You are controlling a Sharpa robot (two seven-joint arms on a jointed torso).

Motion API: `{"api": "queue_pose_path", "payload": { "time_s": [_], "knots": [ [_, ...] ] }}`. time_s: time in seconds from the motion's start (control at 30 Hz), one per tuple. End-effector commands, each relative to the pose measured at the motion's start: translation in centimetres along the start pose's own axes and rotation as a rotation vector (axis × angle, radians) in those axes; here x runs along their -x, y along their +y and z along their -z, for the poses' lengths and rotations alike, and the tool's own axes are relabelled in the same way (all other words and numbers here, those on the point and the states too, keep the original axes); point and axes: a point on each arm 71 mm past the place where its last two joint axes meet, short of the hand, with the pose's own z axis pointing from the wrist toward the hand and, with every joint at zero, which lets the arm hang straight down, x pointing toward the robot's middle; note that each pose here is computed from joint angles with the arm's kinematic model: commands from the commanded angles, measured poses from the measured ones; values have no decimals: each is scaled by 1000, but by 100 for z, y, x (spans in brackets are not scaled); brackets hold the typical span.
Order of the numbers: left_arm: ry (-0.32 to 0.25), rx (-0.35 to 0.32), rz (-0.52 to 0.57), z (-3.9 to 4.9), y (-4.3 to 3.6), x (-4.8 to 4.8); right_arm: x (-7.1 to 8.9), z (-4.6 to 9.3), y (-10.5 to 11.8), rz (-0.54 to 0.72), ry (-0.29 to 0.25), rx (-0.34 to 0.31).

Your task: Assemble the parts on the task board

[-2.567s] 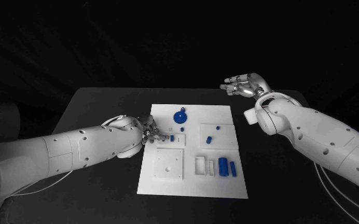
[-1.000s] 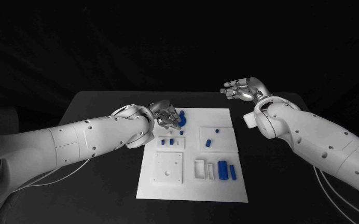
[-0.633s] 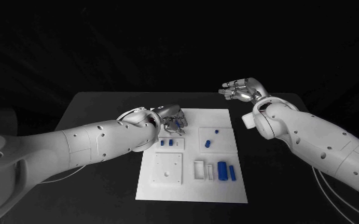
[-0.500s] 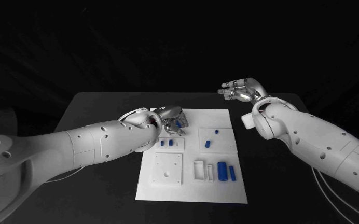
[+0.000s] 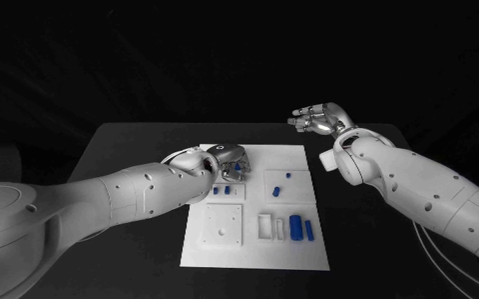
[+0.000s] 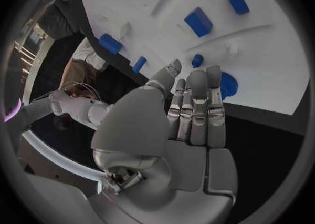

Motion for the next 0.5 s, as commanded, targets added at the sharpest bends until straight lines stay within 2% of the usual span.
{"api": "queue_pose_path", "payload": {
  "time_s": [0.03,0.5],
  "knots": [
    [11,-27,-56,-13,-27,-19,-18,1,19,-1,14,16],
    [20,1,-77,-40,-10,-59,-32,0,28,-3,20,19]
  ]
}}
